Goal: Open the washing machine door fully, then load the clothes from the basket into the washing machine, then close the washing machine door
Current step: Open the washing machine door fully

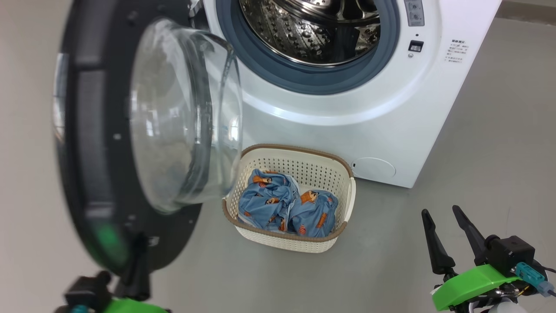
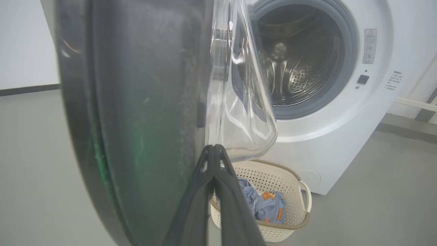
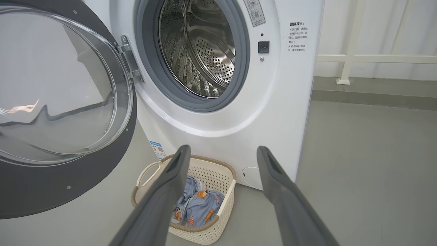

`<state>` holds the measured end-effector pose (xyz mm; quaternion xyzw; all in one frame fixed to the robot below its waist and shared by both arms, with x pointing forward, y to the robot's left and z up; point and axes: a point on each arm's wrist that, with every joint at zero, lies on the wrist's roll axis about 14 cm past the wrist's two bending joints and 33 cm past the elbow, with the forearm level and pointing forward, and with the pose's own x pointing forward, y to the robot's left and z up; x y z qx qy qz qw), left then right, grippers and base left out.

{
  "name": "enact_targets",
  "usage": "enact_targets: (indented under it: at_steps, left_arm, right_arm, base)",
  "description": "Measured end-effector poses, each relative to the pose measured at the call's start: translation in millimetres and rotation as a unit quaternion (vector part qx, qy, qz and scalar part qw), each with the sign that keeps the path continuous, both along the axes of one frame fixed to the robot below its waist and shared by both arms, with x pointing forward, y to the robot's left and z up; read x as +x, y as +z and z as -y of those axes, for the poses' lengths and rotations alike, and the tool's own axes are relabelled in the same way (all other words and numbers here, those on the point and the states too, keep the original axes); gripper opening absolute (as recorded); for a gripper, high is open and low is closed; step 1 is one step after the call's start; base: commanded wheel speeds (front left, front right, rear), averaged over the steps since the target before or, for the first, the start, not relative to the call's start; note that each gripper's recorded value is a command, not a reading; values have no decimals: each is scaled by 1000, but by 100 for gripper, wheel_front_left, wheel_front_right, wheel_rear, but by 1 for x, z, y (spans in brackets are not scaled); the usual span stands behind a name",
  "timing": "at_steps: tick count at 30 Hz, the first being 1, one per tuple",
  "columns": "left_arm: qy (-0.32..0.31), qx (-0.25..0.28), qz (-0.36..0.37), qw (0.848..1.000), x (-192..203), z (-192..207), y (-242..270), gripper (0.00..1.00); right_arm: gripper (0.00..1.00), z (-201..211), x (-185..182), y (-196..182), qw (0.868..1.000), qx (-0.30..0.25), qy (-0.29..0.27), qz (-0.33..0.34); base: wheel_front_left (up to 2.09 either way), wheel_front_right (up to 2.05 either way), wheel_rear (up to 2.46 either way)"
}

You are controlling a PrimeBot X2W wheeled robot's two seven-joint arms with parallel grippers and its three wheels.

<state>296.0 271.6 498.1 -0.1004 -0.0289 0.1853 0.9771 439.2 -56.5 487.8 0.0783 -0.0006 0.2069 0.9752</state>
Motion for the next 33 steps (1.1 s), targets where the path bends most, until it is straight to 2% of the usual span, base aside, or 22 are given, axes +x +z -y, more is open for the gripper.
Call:
enact_targets:
  at_steps: [8, 20, 33]
  left_arm:
    - [60, 19, -27, 998, -1, -55, -7, 0]
    - [153, 19, -42, 987, -9, -126, -7, 0]
    - [176, 13, -50, 983, -6, -149, -11, 0]
  right_arm:
    - [100, 3, 1, -10, 1000, -7, 1, -11]
    - [100, 13, 10, -18, 1000, -13, -7, -17]
    - [100, 14, 19, -16, 1000, -14, -7, -11]
  base:
    - [0, 0, 0]
    - [0, 0, 0]
    - [0, 0, 0]
